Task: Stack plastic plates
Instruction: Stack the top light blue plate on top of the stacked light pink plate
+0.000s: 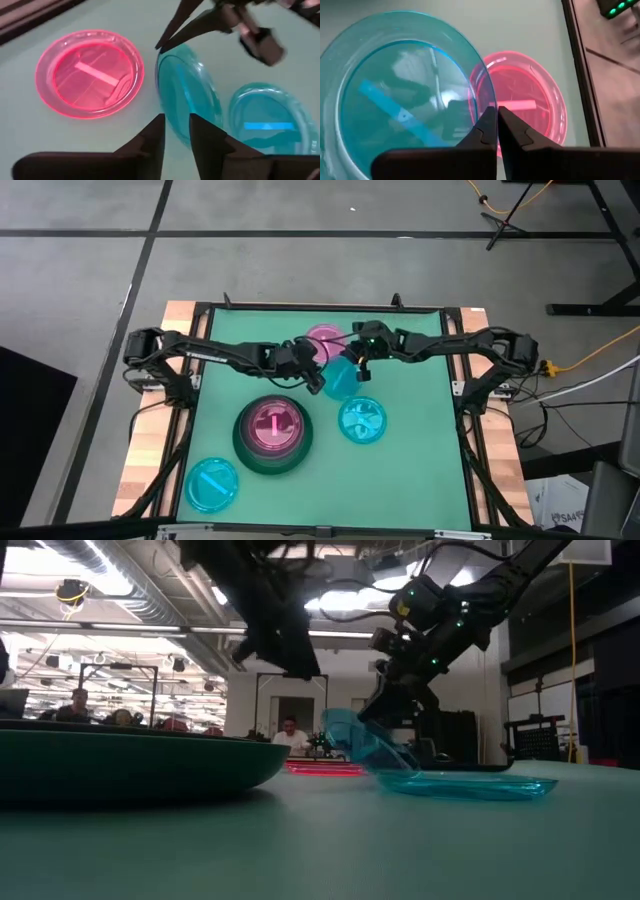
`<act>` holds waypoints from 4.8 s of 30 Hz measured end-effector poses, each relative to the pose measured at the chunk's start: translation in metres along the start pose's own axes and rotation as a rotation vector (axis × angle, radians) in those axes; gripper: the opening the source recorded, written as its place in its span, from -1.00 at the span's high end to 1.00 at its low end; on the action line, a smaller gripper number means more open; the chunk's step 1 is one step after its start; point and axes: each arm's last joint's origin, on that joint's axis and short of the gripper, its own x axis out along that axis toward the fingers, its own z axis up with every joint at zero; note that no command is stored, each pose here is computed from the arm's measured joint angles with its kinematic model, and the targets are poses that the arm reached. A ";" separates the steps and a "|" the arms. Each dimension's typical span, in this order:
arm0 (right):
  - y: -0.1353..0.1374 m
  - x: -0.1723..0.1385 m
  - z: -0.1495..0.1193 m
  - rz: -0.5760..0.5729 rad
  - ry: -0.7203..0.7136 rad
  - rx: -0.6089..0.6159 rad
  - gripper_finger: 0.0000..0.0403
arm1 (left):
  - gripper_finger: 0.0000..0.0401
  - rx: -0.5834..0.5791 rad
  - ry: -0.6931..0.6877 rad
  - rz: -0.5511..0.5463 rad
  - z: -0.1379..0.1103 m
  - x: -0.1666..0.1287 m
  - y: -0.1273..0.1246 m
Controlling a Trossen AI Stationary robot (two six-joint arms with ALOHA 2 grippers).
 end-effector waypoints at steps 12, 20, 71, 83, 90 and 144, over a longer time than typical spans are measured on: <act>0.012 0.001 0.013 -0.003 -0.050 -0.024 1.00 | 0.23 -0.102 0.064 0.062 -0.011 0.031 0.007; 0.012 0.001 0.013 -0.005 -0.049 0.036 1.00 | 0.21 -0.113 0.059 0.059 -0.011 0.032 0.007; -0.004 -0.016 0.039 -0.038 -0.134 0.058 0.59 | 0.99 -0.068 0.079 0.047 -0.012 0.031 0.007; -0.026 -0.050 0.077 0.010 -0.066 0.000 0.59 | 0.99 -0.033 0.199 -0.162 -0.001 -0.006 0.010; -0.031 -0.058 0.086 0.019 -0.052 0.000 0.59 | 0.99 0.028 0.334 -0.314 0.000 -0.052 0.018; -0.031 -0.058 0.085 0.020 -0.049 0.000 0.59 | 0.99 0.291 0.703 -0.046 -0.055 -0.060 0.015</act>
